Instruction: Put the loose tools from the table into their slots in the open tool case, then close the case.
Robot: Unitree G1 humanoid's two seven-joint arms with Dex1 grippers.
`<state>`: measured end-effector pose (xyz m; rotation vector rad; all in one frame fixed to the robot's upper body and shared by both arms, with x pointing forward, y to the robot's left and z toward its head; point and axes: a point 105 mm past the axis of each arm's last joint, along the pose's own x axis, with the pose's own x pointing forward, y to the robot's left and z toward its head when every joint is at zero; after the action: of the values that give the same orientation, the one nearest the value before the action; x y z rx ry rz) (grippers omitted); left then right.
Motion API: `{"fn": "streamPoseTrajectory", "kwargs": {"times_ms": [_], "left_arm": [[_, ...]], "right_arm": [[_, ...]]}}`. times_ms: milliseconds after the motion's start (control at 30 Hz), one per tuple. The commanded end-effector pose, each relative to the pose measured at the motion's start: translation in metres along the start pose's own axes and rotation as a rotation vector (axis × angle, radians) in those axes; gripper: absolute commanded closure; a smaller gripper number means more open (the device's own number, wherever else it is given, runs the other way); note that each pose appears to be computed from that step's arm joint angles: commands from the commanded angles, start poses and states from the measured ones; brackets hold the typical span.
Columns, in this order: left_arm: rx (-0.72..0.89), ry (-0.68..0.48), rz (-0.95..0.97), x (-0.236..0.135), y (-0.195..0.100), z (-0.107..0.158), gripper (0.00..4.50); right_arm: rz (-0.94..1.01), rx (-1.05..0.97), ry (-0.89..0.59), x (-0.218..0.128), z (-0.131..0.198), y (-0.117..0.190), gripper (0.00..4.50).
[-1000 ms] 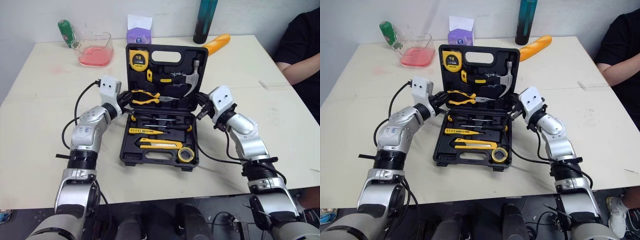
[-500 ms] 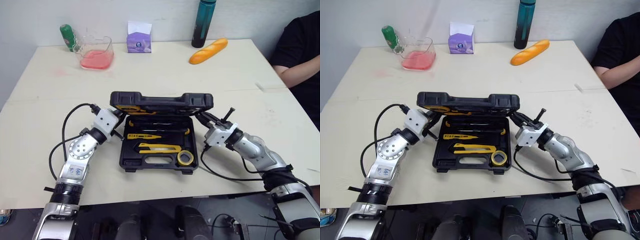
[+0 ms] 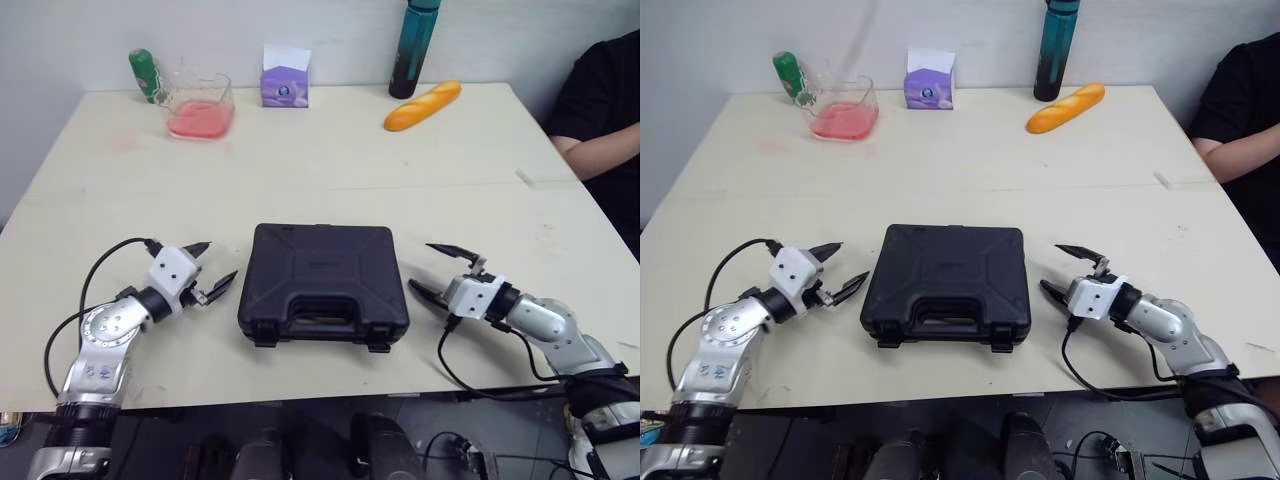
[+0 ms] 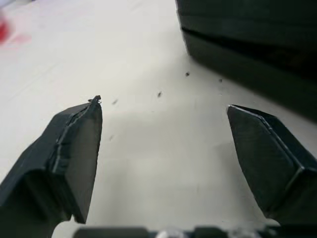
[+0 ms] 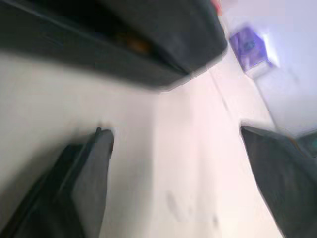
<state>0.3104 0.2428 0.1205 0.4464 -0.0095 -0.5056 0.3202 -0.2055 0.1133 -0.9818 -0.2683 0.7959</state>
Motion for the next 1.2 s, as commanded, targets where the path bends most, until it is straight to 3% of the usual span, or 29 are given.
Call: {"fn": "streamPoseTrajectory", "kwargs": {"times_ms": [33, 300, 533, 633, 800, 833, 867, 1000, 1200], "left_arm": [[-0.016, 0.021, 0.051, -0.028, 0.01, 0.002, 0.56], [-0.057, -0.03, 0.02, -0.031, 0.006, 0.025, 0.56], [-0.08, -0.059, -0.048, -0.01, 0.011, 0.042, 0.56], [-0.123, -0.043, -0.126, 0.005, 0.007, 0.045, 1.44], [-0.129, -0.01, -0.183, 0.042, 0.005, 0.045, 3.71], [-0.126, -0.008, -0.183, 0.051, 0.006, 0.046, 4.19], [-0.146, 0.005, -0.189, 0.062, 0.006, 0.046, 4.46], [-0.226, 0.011, -0.191, 0.09, 0.006, 0.044, 4.46], [-0.178, 0.024, -0.213, 0.122, 0.002, 0.045, 4.46]], "right_arm": [[0.064, 0.135, 0.075, -0.026, -0.008, 0.002, 0.53], [-0.021, 0.419, 0.087, -0.029, 0.003, -0.011, 0.53], [0.132, 0.584, 0.05, -0.027, 0.023, 0.005, 0.53], [0.253, 0.602, 0.039, -0.027, 0.034, 0.021, 1.78], [0.413, 0.662, 0.059, -0.033, 0.045, 0.044, 4.25], [0.432, 0.676, 0.064, -0.034, 0.046, 0.047, 4.5], [0.465, 0.689, 0.074, -0.037, 0.047, 0.053, 4.5], [0.57, 0.697, 0.103, -0.047, 0.05, 0.075, 4.5], [0.493, 0.71, 0.05, -0.04, 0.058, 0.079, 4.5]]}}
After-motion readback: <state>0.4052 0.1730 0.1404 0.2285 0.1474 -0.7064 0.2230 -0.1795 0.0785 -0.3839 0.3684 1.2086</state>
